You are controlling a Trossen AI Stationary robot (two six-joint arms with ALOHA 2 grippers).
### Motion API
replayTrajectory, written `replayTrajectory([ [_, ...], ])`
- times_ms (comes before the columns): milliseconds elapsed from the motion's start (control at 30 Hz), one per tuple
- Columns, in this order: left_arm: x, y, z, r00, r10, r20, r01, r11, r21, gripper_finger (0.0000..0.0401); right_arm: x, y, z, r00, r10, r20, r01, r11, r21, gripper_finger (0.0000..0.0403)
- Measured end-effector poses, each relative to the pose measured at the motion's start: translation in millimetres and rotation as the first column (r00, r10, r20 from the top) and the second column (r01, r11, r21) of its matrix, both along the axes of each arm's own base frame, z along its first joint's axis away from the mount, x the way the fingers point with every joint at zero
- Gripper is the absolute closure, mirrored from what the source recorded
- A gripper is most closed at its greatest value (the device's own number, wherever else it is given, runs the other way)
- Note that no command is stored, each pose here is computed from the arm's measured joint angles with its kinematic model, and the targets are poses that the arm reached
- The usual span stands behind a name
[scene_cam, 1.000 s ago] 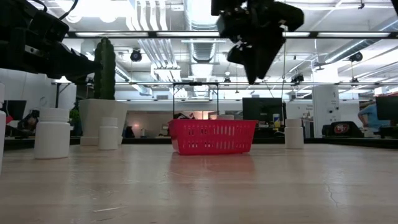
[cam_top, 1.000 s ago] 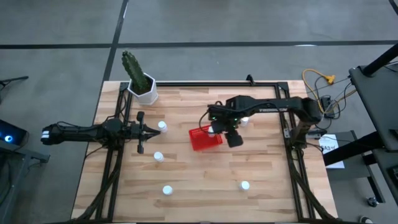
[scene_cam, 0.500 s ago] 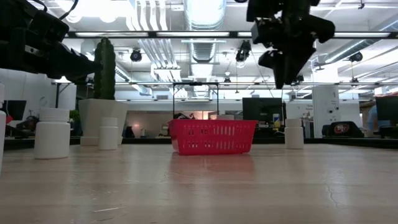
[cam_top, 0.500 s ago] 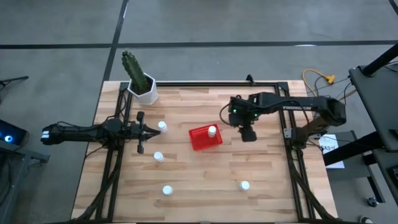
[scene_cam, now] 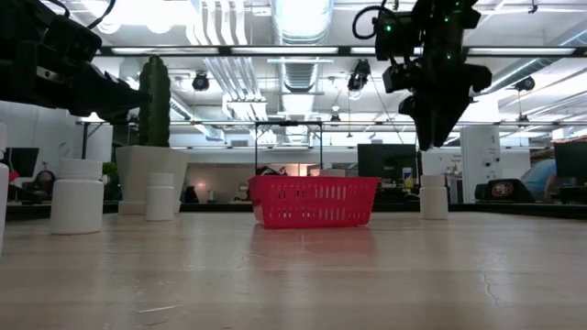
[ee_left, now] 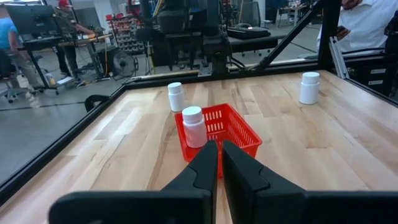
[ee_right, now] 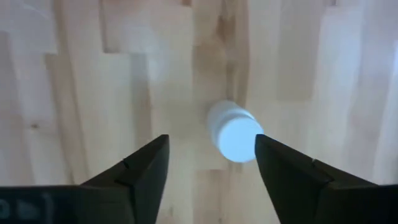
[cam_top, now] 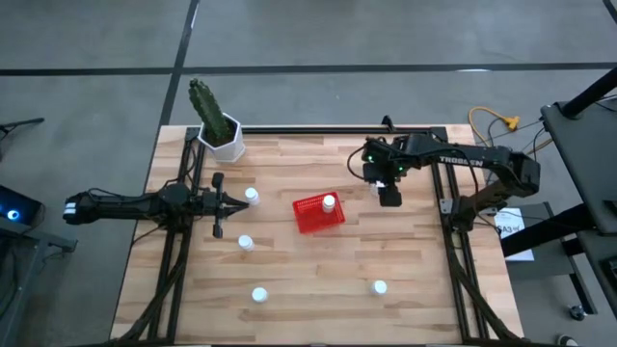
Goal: Pick and place pill bottles into a basket
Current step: Put the white pill bottle into the red bin
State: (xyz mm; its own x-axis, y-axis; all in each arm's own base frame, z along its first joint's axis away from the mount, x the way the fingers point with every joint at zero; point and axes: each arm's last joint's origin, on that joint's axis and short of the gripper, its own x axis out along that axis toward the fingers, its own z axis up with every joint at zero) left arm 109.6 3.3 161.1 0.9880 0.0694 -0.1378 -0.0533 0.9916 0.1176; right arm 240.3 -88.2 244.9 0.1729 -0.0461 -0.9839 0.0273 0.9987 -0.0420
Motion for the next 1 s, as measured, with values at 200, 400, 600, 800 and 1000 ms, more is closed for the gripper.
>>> replayTrajectory([
  [200, 0.0, 0.0, 0.0, 1.0, 0.0, 0.0, 0.0, 1.0, 0.0, 0.0396, -2.4, -7.4, -5.5, 1.0, 0.005, 0.0, -0.005, 1.0, -0.03, 0.0133],
  [400, 0.0, 0.0, 0.0, 1.0, 0.0, 0.0, 0.0, 1.0, 0.0, 0.0396, -1.0, -7.8, -8.9, 1.0, 0.022, 0.001, -0.022, 0.999, -0.033, 0.0112],
  [600, 0.0, 0.0, 0.0, 1.0, 0.0, 0.0, 0.0, 1.0, 0.0, 0.0396, 0.5, -8.3, -17.5, 0.999, 0.041, 0.017, -0.04, 0.998, -0.043, 0.0109],
  [800, 0.0, 0.0, 0.0, 1.0, 0.0, 0.0, 0.0, 1.0, 0.0, 0.0396, 0.5, -8.3, -28.1, 0.998, 0.051, 0.037, -0.049, 0.997, -0.054, 0.0117],
  [1000, 0.0, 0.0, 0.0, 1.0, 0.001, 0.0, -0.001, 1.0, 0.0, 0.0396, -2.9, -11.4, -33.0, 0.999, 0.043, 0.029, -0.041, 0.998, -0.051, 0.0123],
])
